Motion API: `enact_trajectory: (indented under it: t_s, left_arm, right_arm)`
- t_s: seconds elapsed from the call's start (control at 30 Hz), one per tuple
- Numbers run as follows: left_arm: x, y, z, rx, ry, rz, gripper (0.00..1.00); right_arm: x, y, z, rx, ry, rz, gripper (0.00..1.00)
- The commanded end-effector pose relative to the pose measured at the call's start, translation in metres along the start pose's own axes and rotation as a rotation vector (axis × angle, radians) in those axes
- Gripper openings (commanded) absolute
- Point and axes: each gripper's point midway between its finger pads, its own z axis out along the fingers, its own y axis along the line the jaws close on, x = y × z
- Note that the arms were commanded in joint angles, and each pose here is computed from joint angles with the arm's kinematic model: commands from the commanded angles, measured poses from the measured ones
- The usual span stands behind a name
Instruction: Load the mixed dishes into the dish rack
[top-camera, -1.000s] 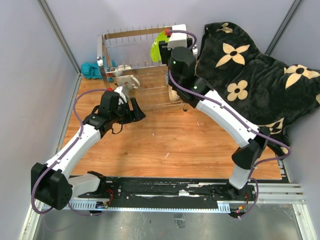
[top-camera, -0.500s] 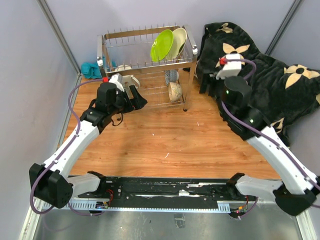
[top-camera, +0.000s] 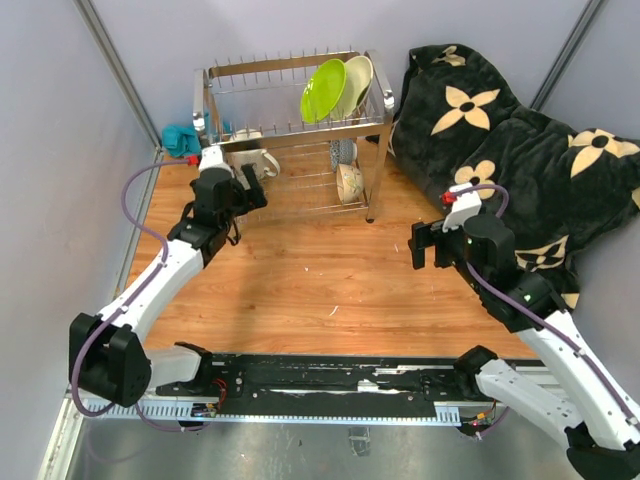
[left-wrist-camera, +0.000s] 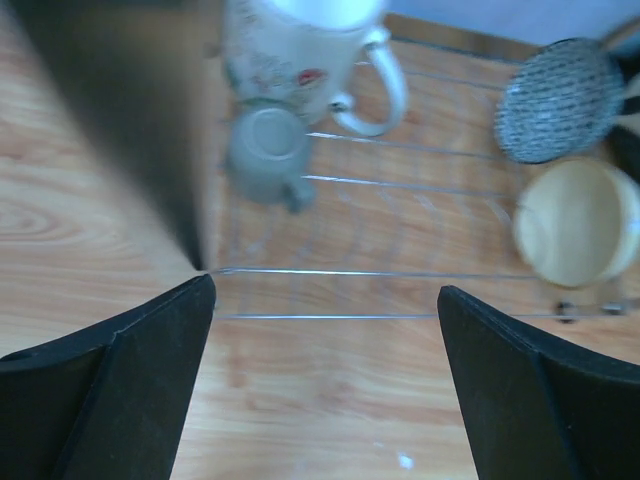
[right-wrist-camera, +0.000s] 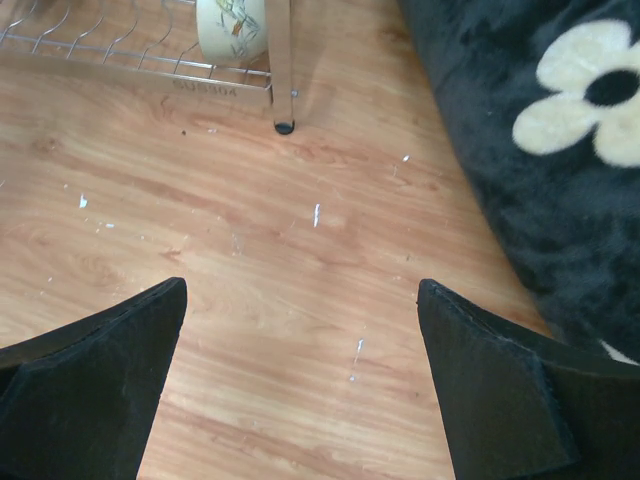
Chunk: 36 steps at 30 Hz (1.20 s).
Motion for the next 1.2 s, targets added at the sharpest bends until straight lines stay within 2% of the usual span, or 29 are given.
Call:
enact_trajectory:
  t_s: [0.0,0.07,0.2,0.27,0.47,0.6,0.8,0.97,1.07,1.1,1.17]
  left_arm:
    - [-0.003,0.062,0.010,-0.085,-0.194,0.140,1.00]
    - [0.001,0.085,0.009,-0.112,-0.240,0.094,1.00]
    - [0.034,0.130,0.017,-0.201,-0.128,0.216,1.00]
    - [0.046,0.142,0.019,-0.195,-0.130,0.226,1.00]
    - [0.067,0.155,0.016,-0.148,-0.251,0.237,1.00]
    - [0.080,0.161,0.020,-0.134,-0.245,0.232,1.00]
    - [0.070,0.151,0.029,-0.062,-0.310,0.237,1.00]
    - [0.072,0.152,0.028,-0.051,-0.318,0.235,0.99]
    - [0.077,0.140,0.022,0.033,-0.341,0.278,1.00]
    - [0.079,0.139,0.016,0.044,-0.360,0.285,1.00]
    - [0.073,0.146,-0.008,0.015,-0.488,0.247,1.00]
  right_arm:
    - [0.012,0.010,-0.007,-0.114,0.025,0.053,0.98]
    - [0.019,0.007,-0.006,-0.114,0.056,0.068,0.98]
    - [0.026,-0.003,-0.001,-0.089,0.103,0.080,0.98]
    - [0.028,-0.006,0.002,-0.080,0.109,0.083,0.98]
    - [0.042,-0.015,0.016,-0.056,0.168,0.106,0.98]
    - [0.047,-0.020,0.023,-0.065,0.197,0.151,0.98]
    - [0.049,-0.032,0.028,-0.042,0.188,0.194,0.98]
    - [0.050,-0.042,0.029,0.002,0.167,0.196,0.98]
    - [0.053,-0.053,0.034,0.062,0.130,0.189,0.98]
    - [0.056,-0.058,0.035,0.085,0.122,0.180,0.98]
    - [0.060,-0.065,0.039,0.099,0.096,0.139,0.98]
